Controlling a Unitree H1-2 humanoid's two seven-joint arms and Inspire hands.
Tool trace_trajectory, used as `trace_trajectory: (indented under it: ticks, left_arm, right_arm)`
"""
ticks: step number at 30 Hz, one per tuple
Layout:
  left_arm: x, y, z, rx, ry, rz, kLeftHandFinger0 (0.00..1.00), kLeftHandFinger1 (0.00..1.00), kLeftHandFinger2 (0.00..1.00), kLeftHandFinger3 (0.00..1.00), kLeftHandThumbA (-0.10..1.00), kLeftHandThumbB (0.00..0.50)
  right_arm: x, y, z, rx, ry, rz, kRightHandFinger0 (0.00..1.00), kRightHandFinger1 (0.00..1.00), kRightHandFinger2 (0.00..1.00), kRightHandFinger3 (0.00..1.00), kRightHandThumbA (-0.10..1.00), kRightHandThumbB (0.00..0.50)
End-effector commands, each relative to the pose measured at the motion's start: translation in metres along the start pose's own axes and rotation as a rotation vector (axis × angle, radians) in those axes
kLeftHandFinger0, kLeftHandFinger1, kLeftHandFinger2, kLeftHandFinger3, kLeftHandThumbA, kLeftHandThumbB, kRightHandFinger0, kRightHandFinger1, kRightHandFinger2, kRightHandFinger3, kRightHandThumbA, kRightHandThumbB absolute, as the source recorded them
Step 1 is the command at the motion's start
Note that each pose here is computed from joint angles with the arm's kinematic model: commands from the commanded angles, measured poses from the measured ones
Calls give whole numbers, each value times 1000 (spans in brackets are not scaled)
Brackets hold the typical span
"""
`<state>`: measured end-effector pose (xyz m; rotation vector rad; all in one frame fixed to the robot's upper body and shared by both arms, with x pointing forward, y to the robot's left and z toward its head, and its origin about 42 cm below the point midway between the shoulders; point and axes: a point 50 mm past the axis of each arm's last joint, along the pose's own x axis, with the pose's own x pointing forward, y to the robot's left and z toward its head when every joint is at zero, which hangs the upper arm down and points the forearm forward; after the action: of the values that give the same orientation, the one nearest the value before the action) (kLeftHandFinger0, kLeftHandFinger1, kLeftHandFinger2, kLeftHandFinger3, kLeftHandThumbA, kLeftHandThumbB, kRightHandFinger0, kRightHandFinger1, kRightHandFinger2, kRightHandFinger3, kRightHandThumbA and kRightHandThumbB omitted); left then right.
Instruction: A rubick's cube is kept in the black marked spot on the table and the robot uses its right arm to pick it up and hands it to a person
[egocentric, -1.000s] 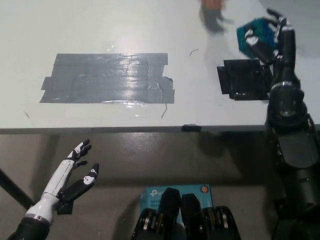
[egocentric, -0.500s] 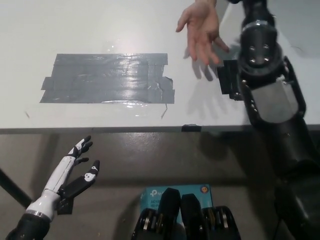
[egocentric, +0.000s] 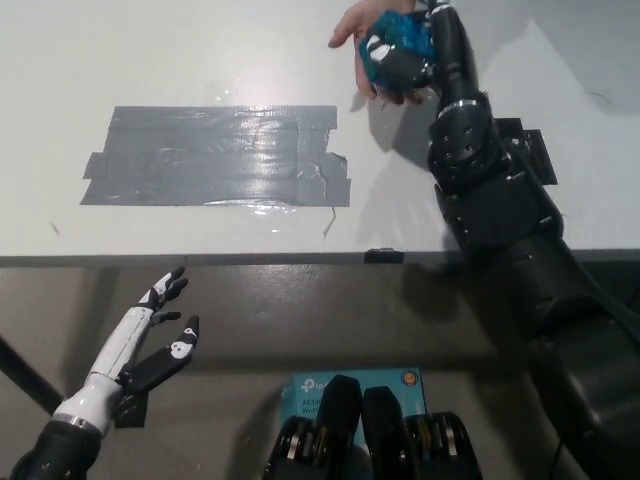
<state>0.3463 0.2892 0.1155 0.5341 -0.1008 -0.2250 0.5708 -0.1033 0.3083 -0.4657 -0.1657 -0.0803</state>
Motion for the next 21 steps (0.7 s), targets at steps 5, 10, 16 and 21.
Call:
trace_trajectory:
  ticks: [5, 10, 16, 21]
  left_arm:
    - [7, 13, 14, 36, -64, -2, 876, 990, 1000, 1000, 421, 69]
    - [9, 13, 14, 23, -68, -1, 877, 990, 1000, 1000, 385, 73]
    - [11, 14, 16, 36, -80, -4, 868, 987, 1000, 1000, 385, 69]
    - [7, 11, 14, 28, -74, -6, 867, 978, 1000, 1000, 381, 75]
  right_arm:
    - [17, -6, 26, -56, -83, 115, 377, 616, 907, 1000, 261, 330]
    - [17, -3, 18, -119, -45, 215, 1000, 1000, 1000, 1000, 694, 500]
    - [16, -7, 16, -92, -89, 167, 1000, 1000, 1000, 1000, 789, 500]
    - [18, -22, 26, -76, -146, 123, 1000, 1000, 1000, 1000, 823, 500]
